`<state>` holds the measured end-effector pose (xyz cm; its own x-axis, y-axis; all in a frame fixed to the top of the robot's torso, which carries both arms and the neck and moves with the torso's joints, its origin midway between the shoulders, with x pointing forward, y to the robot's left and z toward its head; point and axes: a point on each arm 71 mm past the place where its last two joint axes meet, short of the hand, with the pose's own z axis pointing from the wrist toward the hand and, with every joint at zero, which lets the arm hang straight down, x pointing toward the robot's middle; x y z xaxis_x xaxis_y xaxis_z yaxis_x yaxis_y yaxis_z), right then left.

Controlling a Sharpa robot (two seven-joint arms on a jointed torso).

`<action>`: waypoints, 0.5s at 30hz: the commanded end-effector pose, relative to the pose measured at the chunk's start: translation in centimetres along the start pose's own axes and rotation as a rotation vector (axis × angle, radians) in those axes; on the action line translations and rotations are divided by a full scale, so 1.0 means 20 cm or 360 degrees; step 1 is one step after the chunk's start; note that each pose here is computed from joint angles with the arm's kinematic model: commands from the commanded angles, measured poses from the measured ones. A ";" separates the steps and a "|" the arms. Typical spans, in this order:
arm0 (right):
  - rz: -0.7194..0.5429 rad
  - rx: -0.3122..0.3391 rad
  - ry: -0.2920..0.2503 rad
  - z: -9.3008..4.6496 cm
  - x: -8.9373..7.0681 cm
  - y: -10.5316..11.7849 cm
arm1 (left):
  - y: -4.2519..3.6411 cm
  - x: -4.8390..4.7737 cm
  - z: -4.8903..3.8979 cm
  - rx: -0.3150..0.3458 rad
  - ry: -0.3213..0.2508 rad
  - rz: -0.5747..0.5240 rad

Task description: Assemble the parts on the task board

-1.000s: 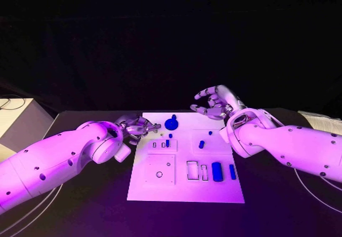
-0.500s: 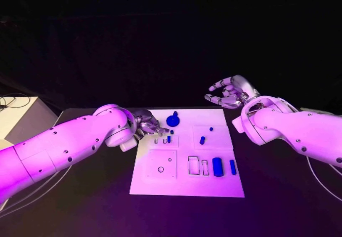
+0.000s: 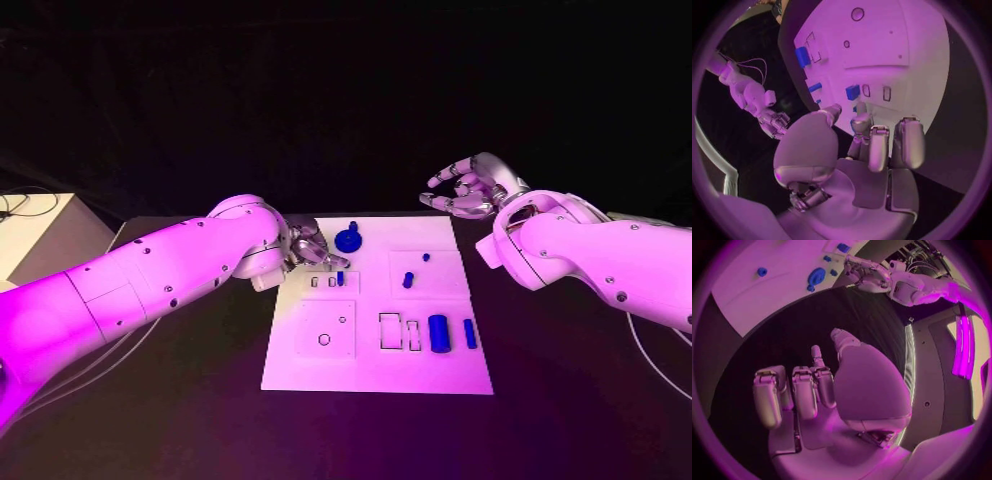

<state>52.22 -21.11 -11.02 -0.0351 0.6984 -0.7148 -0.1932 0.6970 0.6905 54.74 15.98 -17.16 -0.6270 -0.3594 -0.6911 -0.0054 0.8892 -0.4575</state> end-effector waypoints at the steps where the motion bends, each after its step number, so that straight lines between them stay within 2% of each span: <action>1: -0.0028 0.0013 0.0037 0.00 0.00 0.00 | -0.005 0.001 0.015 -0.0037 0.0059 0.0083; 15: -0.0044 0.0019 0.0040 0.00 0.00 0.00 | -0.043 0.016 0.049 -0.0043 0.0110 0.0114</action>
<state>52.21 -21.29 -11.14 -0.0429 0.6890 -0.7235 -0.1749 0.7078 0.6845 55.40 15.04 -17.51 -0.6601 -0.3025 -0.6875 0.0065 0.9130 -0.4079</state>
